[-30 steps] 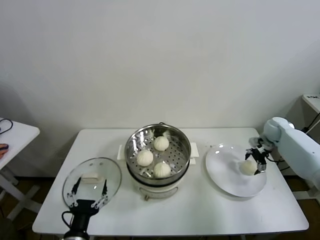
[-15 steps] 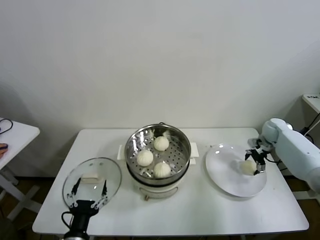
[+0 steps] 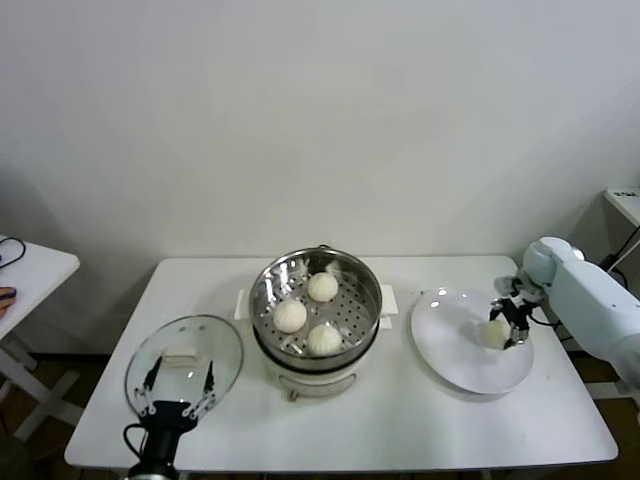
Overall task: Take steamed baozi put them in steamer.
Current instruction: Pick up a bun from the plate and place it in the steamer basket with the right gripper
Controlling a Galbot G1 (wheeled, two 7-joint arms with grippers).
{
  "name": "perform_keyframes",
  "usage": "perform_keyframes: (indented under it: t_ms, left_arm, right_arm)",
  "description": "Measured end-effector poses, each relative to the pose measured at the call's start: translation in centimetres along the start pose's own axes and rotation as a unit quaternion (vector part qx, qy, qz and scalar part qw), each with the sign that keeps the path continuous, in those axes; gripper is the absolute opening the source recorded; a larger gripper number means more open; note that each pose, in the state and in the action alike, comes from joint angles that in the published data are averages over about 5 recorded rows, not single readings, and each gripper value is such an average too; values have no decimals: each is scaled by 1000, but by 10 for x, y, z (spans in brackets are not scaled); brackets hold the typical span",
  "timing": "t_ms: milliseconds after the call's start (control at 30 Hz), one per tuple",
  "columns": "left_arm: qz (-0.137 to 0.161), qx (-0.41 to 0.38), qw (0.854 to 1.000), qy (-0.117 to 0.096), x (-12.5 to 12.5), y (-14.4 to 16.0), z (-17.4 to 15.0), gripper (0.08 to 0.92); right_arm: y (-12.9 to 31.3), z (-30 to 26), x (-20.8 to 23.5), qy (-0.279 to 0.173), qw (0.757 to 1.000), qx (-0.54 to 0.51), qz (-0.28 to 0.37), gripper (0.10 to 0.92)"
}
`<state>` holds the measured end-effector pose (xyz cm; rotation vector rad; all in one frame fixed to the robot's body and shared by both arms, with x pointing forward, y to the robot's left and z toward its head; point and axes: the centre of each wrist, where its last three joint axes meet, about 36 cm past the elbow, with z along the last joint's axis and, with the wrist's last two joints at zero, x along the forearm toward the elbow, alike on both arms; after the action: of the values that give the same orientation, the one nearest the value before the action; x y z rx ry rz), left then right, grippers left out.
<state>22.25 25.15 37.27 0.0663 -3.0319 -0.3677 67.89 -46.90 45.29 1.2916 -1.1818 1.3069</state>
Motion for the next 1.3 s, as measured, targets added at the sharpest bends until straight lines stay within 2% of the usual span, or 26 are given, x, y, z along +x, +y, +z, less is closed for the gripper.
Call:
perform_keyframes:
  t_ms: [333,567,1000,1133,1300]
  left_arm:
    - [-1,1,1000,-2,-1,0,0,823]
    - [2,6,1000,-7,-3,-4,-2,823]
    - [11,15,1000,-20,-5,-11,-11,823]
    - [14,16,1000,-23,-4,-9,-13,823]
    - [19,16,999,-26,-3,-9,-14,823]
  right_arm:
    - [-7,-1,23,-7,1000,-4,13,713]
    - [-34,-29,74,-30,999,4,44,712]
    - [-85,-135,208,-128,987,0,98,715]
    - [-88,-171,229,-155,983,-2,94,714]
    - [-86,-214,234,-179,981,-1,74,715]
